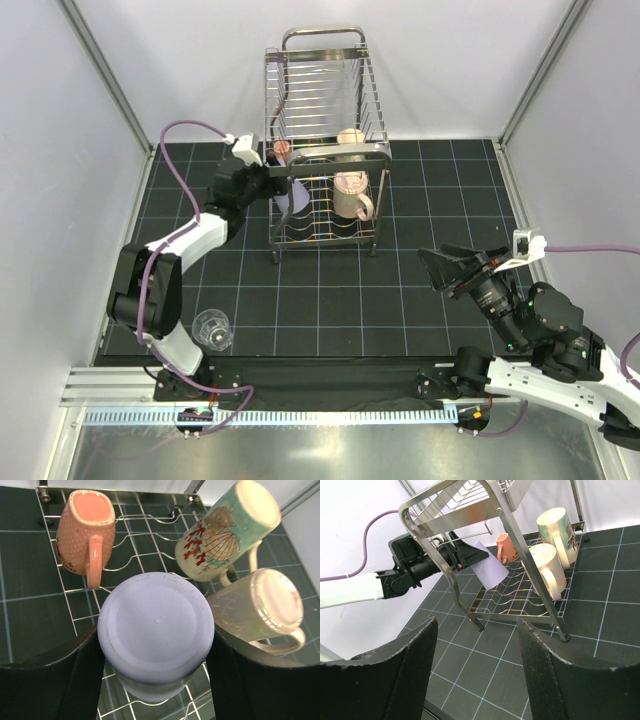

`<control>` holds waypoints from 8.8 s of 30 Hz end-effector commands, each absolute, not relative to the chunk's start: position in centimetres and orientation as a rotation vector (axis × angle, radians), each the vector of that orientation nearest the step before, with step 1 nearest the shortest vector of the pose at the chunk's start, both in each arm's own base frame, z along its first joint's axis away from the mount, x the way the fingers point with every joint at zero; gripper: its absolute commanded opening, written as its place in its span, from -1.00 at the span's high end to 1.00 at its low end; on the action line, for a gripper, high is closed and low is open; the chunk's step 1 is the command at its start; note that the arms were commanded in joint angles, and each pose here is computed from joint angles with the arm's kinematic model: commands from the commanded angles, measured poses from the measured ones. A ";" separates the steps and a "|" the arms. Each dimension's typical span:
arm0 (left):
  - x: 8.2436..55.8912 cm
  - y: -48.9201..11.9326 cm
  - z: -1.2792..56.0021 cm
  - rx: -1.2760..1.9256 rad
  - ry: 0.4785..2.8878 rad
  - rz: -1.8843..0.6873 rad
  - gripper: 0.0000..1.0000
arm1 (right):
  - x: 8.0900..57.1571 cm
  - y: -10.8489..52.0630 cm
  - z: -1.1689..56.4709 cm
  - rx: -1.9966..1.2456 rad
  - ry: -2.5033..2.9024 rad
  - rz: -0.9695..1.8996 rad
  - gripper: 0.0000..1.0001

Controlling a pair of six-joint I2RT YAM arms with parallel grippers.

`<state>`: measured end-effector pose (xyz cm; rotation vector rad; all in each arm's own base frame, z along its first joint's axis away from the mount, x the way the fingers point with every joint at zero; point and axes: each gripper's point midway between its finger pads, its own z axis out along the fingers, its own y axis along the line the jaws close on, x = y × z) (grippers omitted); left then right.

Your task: Load the cups into the dish rack

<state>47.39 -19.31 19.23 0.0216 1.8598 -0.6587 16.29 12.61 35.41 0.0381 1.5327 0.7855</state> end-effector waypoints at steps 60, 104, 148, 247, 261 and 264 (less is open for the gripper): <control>41.8 -15.2 23.4 -0.141 1.791 -0.519 -0.87 | 16.8 16.3 34.2 -0.033 1.609 0.793 -0.35; 16.8 -3.6 12.4 -1.467 2.363 0.115 -0.56 | 17.0 21.1 32.3 -0.224 1.719 0.768 -0.35; 23.4 -12.1 20.0 -0.906 2.152 -0.804 0.99 | 15.9 25.2 27.3 -0.156 1.868 0.956 -0.35; 15.6 -14.7 39.1 -0.155 1.603 -1.187 -0.77 | 22.8 33.0 54.0 -0.419 1.198 0.969 0.92; 15.8 -15.5 36.5 -0.117 1.704 -1.179 -0.63 | 35.3 32.5 54.3 -0.528 1.390 0.422 0.92; 16.1 -15.8 36.1 -0.111 1.723 -1.179 -0.63 | 36.9 31.9 53.9 -0.530 1.406 0.368 0.92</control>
